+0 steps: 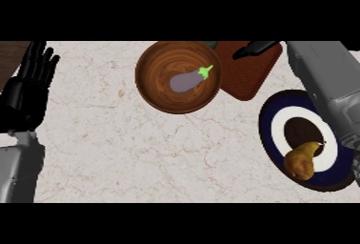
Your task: Pick the eggplant from the plate and place it in the bowl
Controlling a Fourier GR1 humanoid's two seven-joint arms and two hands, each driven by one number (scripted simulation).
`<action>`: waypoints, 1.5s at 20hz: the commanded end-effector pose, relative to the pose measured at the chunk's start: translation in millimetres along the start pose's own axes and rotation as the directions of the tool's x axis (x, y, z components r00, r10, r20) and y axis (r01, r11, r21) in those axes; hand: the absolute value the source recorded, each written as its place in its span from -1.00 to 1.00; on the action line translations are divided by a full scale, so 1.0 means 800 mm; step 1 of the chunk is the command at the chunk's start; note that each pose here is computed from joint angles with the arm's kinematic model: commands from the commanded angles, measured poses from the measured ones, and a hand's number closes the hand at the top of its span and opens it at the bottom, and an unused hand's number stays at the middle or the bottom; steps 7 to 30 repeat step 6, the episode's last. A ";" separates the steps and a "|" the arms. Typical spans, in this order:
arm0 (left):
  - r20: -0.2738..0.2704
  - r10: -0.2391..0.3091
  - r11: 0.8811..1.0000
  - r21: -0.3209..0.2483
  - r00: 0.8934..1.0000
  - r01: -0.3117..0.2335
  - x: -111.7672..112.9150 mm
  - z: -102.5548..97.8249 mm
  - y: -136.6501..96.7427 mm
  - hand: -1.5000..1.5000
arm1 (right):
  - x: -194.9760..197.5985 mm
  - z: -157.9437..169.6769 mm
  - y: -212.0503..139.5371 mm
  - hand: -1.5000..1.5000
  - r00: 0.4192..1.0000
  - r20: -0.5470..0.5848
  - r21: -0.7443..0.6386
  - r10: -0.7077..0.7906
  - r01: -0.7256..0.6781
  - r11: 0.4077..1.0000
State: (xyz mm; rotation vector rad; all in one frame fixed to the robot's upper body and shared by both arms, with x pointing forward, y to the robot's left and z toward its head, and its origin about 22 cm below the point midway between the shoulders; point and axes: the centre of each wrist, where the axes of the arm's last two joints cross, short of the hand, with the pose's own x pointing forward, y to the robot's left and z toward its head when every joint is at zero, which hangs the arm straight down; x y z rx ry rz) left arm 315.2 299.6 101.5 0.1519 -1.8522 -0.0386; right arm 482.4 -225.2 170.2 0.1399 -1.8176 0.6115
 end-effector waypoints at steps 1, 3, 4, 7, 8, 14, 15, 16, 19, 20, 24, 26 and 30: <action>0.013 0.014 1.000 -0.022 1.000 -0.014 0.010 -0.007 -0.016 0.00 | -0.001 0.030 -0.051 -1.00 1.000 0.011 -0.025 -0.022 0.022 0.999; 0.005 0.001 1.000 -0.021 1.000 -0.001 0.003 -0.005 -0.010 0.00 | -0.006 0.036 -0.054 -1.00 1.000 0.019 -0.042 -0.021 0.021 0.999; 0.023 0.022 1.000 -0.021 0.999 -0.022 0.010 -0.007 -0.012 0.00 | -0.006 0.044 -0.065 -1.00 0.999 0.022 -0.039 -0.031 0.032 0.999; 0.015 0.019 1.000 -0.024 1.000 -0.018 0.003 -0.006 -0.021 0.00 | -0.004 0.049 -0.074 -1.00 0.999 0.007 -0.032 -0.038 0.038 0.999; 0.015 0.019 1.000 -0.024 1.000 -0.018 0.003 -0.006 -0.021 0.00 | -0.004 0.049 -0.074 -1.00 0.999 0.007 -0.032 -0.038 0.038 0.999; 0.015 0.019 1.000 -0.024 1.000 -0.018 0.003 -0.006 -0.021 0.00 | -0.004 0.049 -0.074 -1.00 0.999 0.007 -0.032 -0.038 0.038 0.999; 0.015 0.019 1.000 -0.024 1.000 -0.018 0.003 -0.006 -0.021 0.00 | -0.004 0.049 -0.074 -1.00 0.999 0.007 -0.032 -0.038 0.038 0.999; 0.015 0.019 1.000 -0.024 1.000 -0.018 0.003 -0.006 -0.021 0.00 | -0.004 0.049 -0.074 -1.00 0.999 0.007 -0.032 -0.038 0.038 0.999; 0.015 0.019 1.000 -0.024 1.000 -0.018 0.003 -0.006 -0.021 0.00 | -0.004 0.049 -0.074 -1.00 0.999 0.007 -0.032 -0.038 0.038 0.999; 0.015 0.019 1.000 -0.024 1.000 -0.018 0.003 -0.006 -0.021 0.00 | -0.004 0.049 -0.074 -1.00 0.999 0.007 -0.032 -0.038 0.038 0.999; 0.015 0.019 1.000 -0.024 1.000 -0.018 0.003 -0.006 -0.021 0.00 | -0.004 0.049 -0.074 -1.00 0.999 0.007 -0.032 -0.038 0.038 0.999; 0.015 0.019 1.000 -0.024 1.000 -0.018 0.003 -0.006 -0.021 0.00 | -0.004 0.049 -0.074 -1.00 0.999 0.007 -0.032 -0.038 0.038 0.999; 0.015 0.019 1.000 -0.024 1.000 -0.018 0.003 -0.006 -0.021 0.00 | -0.004 0.049 -0.074 -1.00 0.999 0.007 -0.032 -0.038 0.038 0.999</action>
